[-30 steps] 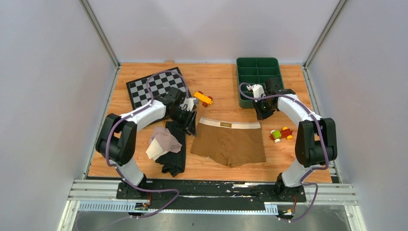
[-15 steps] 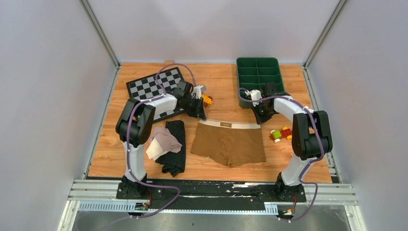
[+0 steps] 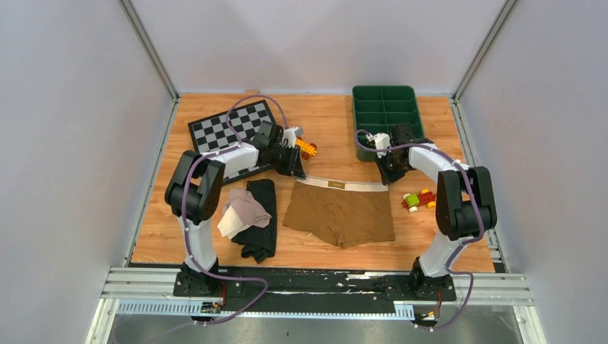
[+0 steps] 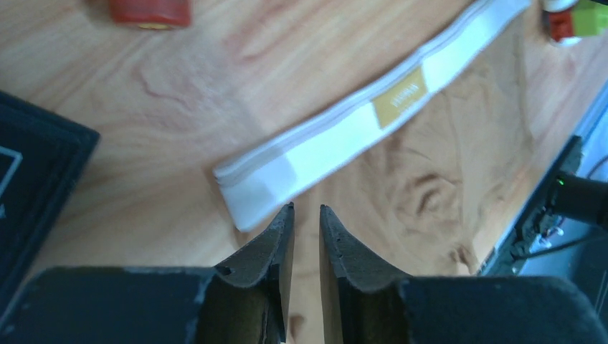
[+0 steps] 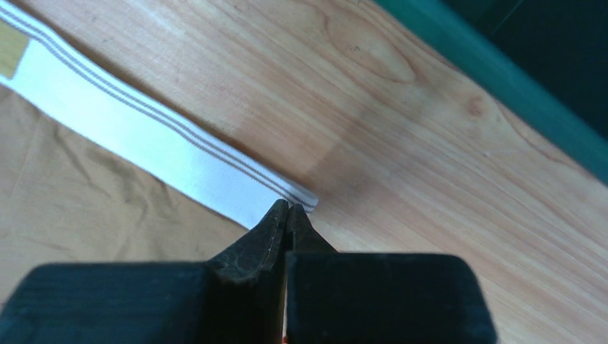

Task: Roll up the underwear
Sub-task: Flatten out the underwear at the center of the board, then move the underwear to the center of the board.

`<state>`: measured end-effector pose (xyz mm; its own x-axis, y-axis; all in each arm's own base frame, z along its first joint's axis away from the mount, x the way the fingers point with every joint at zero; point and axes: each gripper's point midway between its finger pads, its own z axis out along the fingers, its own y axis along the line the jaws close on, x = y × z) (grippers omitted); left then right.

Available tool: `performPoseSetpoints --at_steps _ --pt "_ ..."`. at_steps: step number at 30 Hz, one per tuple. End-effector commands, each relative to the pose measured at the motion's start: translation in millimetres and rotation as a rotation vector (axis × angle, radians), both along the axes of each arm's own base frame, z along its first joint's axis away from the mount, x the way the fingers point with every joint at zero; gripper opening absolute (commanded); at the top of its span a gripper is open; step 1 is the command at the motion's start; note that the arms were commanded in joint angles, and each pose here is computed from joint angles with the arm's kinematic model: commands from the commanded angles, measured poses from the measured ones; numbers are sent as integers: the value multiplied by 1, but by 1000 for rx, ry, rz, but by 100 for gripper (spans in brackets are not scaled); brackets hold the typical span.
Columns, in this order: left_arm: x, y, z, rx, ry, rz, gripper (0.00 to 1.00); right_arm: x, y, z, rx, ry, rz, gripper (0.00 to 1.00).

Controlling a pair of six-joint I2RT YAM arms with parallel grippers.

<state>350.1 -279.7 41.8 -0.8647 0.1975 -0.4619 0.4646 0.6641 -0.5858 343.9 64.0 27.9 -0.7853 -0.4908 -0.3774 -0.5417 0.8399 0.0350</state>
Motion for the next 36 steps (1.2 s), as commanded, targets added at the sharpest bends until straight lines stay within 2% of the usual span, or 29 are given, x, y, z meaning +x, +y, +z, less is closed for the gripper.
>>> performPoseSetpoints --at_steps 1,5,10,15,20,23,29,32,36 --pt "-16 2 76 -78 -157 -91 27 4 5 46 50 -124 -15 0" --pt "-47 15 64 -40 -55 -106 28 -6 8 64 79 -173 -11 0" --pt "-65 22 34 -7 99 -56 28 -20 9 69 95 -182 -7 3" --pt "-76 38 -2 90 159 -15 27 -29 6 89 92 -228 3 3" --pt "-72 43 -32 164 233 11 31 -44 8 114 116 -278 16 4" --pt "-65 40 -19 156 195 -2 33 -53 4 124 96 -291 34 4" --pt "-74 40 63 88 47 -108 37 -72 -4 128 59 -303 58 7" --pt "-84 62 88 176 -50 -176 39 -75 -14 128 12 -330 55 8" --pt "-105 96 87 315 -130 -302 39 -77 -17 138 30 -371 17 8"
